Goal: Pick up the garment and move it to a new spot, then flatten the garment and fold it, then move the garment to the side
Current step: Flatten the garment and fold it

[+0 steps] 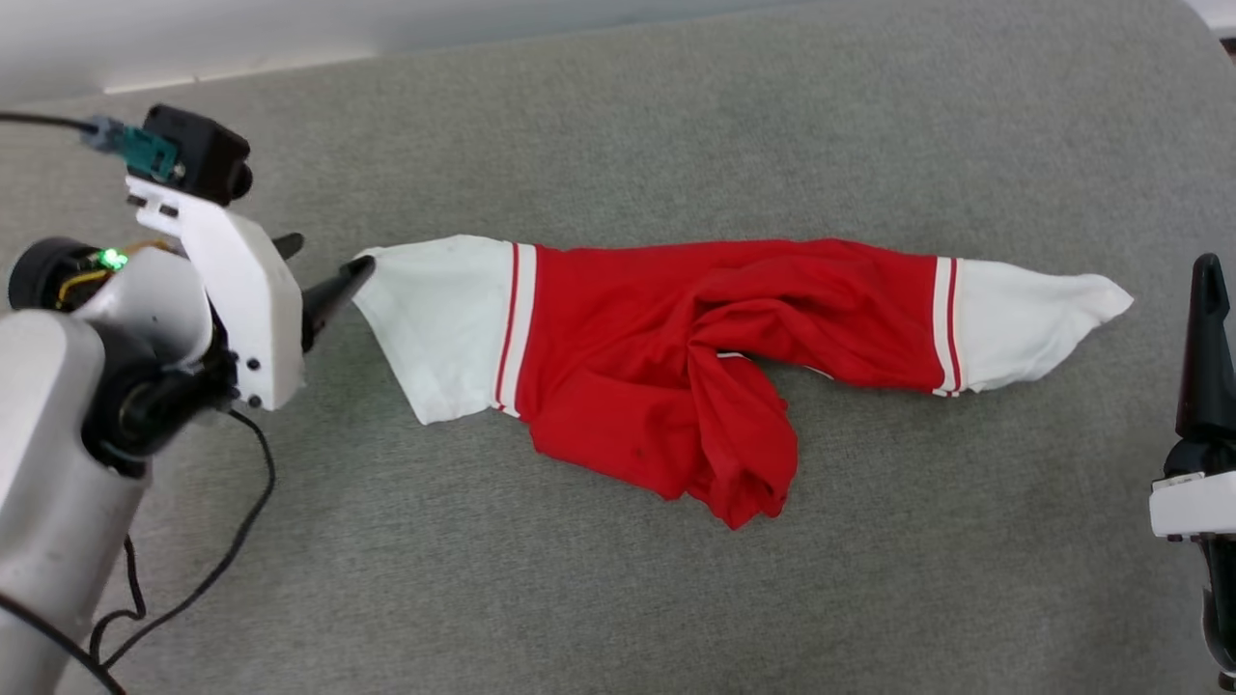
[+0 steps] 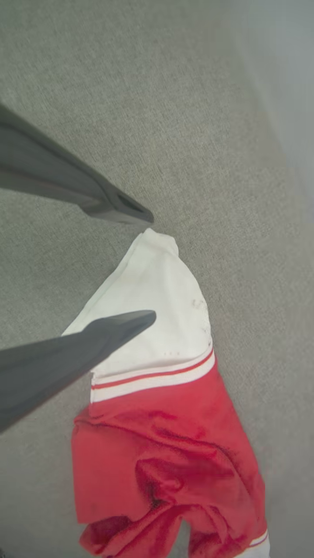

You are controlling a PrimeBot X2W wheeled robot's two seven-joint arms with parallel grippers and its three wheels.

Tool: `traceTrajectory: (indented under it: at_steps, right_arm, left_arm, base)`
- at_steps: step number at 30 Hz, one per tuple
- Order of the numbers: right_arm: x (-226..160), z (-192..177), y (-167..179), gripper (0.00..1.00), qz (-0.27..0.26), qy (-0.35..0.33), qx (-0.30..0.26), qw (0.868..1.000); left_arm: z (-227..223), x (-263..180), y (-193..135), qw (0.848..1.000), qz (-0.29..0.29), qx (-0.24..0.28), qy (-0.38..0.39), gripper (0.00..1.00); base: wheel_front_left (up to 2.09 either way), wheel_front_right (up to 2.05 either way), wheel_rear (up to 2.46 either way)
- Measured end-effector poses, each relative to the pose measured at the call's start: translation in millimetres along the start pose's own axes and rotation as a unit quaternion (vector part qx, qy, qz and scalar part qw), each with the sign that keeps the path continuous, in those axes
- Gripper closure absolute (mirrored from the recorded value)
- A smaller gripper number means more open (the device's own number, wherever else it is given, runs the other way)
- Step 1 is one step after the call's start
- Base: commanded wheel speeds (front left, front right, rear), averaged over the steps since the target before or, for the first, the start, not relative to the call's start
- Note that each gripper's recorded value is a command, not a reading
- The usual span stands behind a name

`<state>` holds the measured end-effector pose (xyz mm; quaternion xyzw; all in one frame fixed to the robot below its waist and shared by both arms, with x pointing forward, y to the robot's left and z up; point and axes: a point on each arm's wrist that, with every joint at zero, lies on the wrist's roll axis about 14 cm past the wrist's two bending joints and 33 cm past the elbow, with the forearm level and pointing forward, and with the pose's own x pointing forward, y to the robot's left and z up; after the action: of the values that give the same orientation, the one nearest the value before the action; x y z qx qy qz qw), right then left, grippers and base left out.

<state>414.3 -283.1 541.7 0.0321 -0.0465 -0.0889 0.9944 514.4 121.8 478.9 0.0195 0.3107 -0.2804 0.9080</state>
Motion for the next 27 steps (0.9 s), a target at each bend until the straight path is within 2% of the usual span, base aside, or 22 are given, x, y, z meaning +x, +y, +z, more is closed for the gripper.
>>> traceTrajectory:
  at_steps: [6,11,15,17,18,21,27]
  right_arm:
    - [0.4,-21.2,-8.9,0.00,-0.020,0.028,-0.013,0.999]
    - [-0.7,-32.4,-16.9,0.00,-0.035,0.040,-0.018,0.998]
    - [-2.6,-41.2,-22.7,0.00,-0.045,0.049,-0.021,0.998]
    - [-3.5,-45.3,-24.6,0.00,-0.048,0.055,-0.022,0.997]
    - [-3.8,-47.0,-24.5,0.00,-0.049,0.058,-0.022,0.997]
    - [-4.2,-52.6,-20.9,0.00,-0.042,0.072,-0.020,0.996]
    - [3.2,-65.2,-19.4,0.00,0.004,0.161,-0.072,0.984]
  left_arm:
    - [-30.2,33.9,21.7,0.995,0.011,-0.002,0.104,0.00]
    - [-43.8,56.3,35.4,0.990,0.020,-0.004,0.142,0.00]
    - [-61.0,71.2,32.8,0.985,0.013,0.006,0.174,0.00]
    - [-67.8,73.9,33.0,0.982,0.012,0.013,0.189,0.79]
    - [-69.3,74.7,32.5,0.981,0.011,0.015,0.193,1.00]
    - [-67.4,75.8,26.5,0.984,0.002,0.008,0.179,1.00]
    - [-43.6,62.9,18.6,0.993,-0.001,0.041,0.111,1.00]
  base:
    - [0.00,0.00,0.00]
    - [0.00,0.00,0.00]
    - [0.00,0.00,0.00]
    - [0.00,0.00,0.00]
    - [0.00,0.00,0.00]
    - [0.00,0.00,0.00]
    - [0.00,0.00,0.00]
